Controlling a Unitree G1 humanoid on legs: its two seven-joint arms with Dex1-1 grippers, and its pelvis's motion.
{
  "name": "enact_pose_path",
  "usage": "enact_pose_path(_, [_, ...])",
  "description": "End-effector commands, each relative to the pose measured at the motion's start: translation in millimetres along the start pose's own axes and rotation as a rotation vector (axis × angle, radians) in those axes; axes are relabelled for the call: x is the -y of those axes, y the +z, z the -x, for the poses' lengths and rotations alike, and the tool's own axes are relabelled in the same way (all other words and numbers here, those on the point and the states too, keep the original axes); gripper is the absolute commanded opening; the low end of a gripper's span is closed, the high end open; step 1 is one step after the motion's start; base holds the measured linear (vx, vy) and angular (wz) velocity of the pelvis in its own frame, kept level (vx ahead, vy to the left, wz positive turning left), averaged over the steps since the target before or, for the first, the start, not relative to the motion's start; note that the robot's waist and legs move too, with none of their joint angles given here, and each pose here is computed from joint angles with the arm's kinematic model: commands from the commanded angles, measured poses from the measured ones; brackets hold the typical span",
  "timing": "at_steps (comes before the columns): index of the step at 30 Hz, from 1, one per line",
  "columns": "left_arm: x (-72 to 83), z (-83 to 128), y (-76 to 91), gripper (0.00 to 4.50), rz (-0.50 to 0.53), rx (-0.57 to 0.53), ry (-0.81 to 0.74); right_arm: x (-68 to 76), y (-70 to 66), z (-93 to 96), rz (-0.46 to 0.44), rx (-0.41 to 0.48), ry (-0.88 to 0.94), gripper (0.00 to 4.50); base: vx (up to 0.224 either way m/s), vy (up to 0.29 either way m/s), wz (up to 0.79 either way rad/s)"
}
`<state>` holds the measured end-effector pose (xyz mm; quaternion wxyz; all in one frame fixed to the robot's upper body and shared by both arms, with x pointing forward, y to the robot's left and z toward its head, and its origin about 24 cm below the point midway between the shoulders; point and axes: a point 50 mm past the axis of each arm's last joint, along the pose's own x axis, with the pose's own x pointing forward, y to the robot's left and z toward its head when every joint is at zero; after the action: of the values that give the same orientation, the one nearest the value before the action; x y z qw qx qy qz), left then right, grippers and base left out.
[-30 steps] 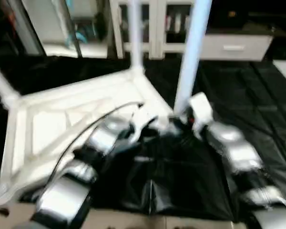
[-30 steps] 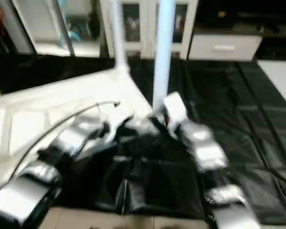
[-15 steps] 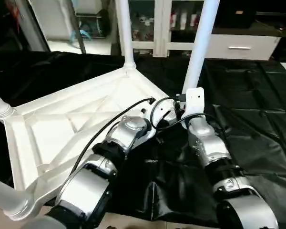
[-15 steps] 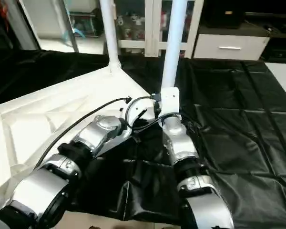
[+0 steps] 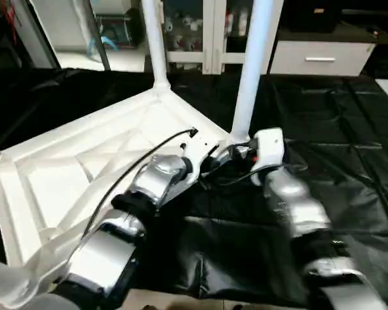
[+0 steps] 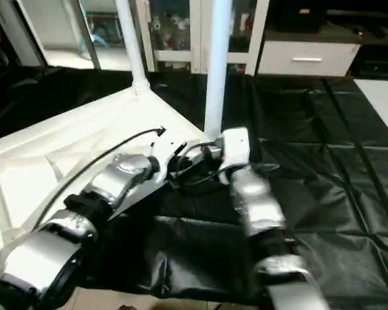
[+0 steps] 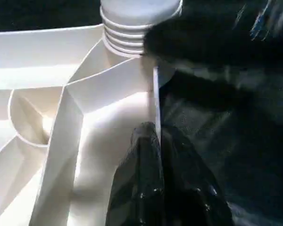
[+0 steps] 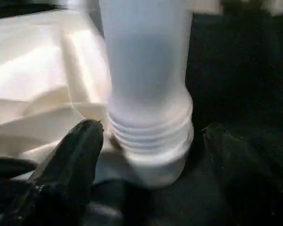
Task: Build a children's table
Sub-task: Rotate leg to tighten
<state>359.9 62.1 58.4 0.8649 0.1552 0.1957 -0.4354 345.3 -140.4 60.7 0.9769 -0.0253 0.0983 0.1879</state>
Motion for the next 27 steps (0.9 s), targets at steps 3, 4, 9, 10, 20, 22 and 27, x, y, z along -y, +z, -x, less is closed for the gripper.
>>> enact_pose_path(3, [7.1,12.7,-30.3,0.0,-0.03,-0.118,-0.176,6.5,6.6,17.9,0.071,-0.02,0.213,3.88,0.0,0.0,0.0])
enact_pose_path(4, [9.2,14.6,-32.8,0.0,-0.037,-0.129,-0.209,9.6,7.5,22.0,0.086,-0.027,0.248,3.88,0.0,0.0,0.0])
enact_pose_path(9, [19.5,27.4,-46.4,0.0,-0.101,-0.204,-0.386,25.1,5.7,51.7,0.255,-0.132,0.496,3.88,0.0,0.0,0.0])
enact_pose_path(10, [21.3,29.1,-47.4,0.0,-0.111,-0.211,-0.415,25.9,4.6,54.3,0.267,-0.147,0.519,3.88,0.0,0.0,0.0])
enact_pose_path(20, [29.7,37.8,-43.9,0.0,-0.184,-0.241,-0.554,16.6,1.5,58.8,0.322,-0.217,0.7,3.88,0.0,0.0,0.0])
enact_pose_path(22, [29.5,38.2,-42.2,0.0,-0.187,-0.241,-0.556,15.1,1.3,56.2,0.324,-0.218,0.709,3.88,0.0,0.0,0.0])
enact_pose_path(27, [29.7,40.2,-41.0,0.0,-0.19,-0.242,-0.56,13.0,1.5,52.8,0.328,-0.215,0.728,3.88,0.0,0.0,0.0])
